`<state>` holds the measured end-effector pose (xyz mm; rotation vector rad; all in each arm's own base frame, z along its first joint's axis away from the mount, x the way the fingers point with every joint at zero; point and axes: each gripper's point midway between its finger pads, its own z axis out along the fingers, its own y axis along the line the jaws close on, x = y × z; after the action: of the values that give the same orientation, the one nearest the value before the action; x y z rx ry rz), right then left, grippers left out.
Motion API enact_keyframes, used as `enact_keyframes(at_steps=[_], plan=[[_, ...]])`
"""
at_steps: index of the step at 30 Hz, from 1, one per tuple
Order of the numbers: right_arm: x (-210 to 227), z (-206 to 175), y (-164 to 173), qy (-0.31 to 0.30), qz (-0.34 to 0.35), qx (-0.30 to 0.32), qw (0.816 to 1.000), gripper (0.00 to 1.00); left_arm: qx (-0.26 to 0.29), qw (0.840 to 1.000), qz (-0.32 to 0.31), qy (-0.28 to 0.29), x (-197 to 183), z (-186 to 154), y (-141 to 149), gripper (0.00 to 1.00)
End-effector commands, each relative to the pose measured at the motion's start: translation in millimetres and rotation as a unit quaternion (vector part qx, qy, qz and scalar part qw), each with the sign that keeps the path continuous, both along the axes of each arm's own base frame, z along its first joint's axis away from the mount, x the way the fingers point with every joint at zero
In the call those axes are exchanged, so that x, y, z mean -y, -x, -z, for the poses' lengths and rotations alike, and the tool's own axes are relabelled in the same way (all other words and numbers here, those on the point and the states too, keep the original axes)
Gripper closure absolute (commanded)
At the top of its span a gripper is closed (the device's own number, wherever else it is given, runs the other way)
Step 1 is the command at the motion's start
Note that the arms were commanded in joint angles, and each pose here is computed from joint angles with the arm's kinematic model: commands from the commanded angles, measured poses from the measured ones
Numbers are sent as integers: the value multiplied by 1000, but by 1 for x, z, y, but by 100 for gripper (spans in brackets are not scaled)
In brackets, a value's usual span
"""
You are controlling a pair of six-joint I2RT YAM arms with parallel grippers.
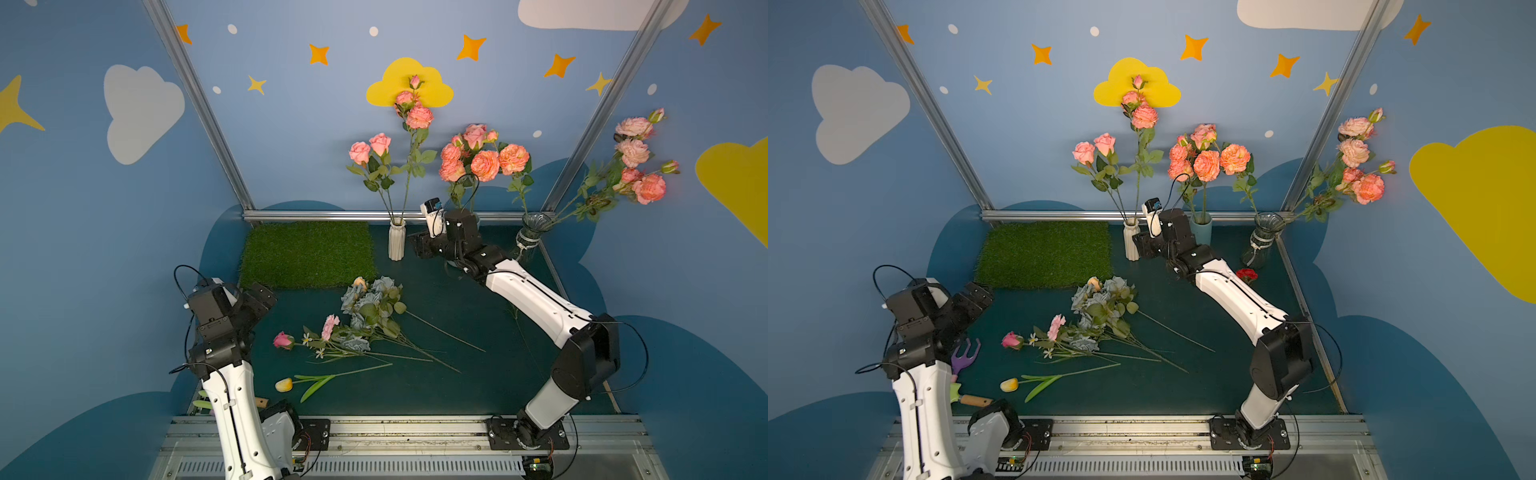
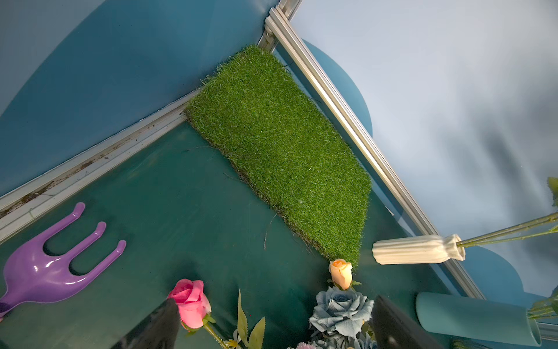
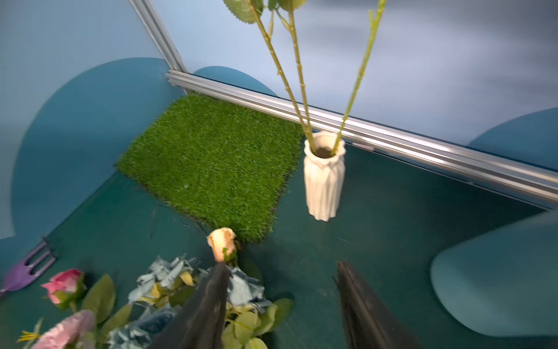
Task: Place the pink flowers into the vase
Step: Reset both arms
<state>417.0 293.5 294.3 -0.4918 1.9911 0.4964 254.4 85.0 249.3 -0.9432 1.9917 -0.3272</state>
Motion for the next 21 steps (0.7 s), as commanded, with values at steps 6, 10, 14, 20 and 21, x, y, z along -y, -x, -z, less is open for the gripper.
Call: enact_keyframes(at_steps=[6, 10, 14, 20, 21], plan=[[76, 9, 22, 56, 135, 7, 989, 14, 1, 1000, -4, 2, -2, 0, 1, 0], [104, 17, 37, 60, 187, -3, 981, 11, 0, 1000, -10, 5, -6, 0, 0, 0], [125, 26, 56, 63, 216, -7, 974, 11, 0, 1000, -23, 17, -12, 2, 1, 0], [167, 33, 87, 67, 275, -7, 959, 11, -1, 999, -26, 19, -14, 2, 0, 0], [174, 34, 93, 67, 285, -6, 956, 11, -3, 999, -28, 20, -15, 2, 0, 0]])
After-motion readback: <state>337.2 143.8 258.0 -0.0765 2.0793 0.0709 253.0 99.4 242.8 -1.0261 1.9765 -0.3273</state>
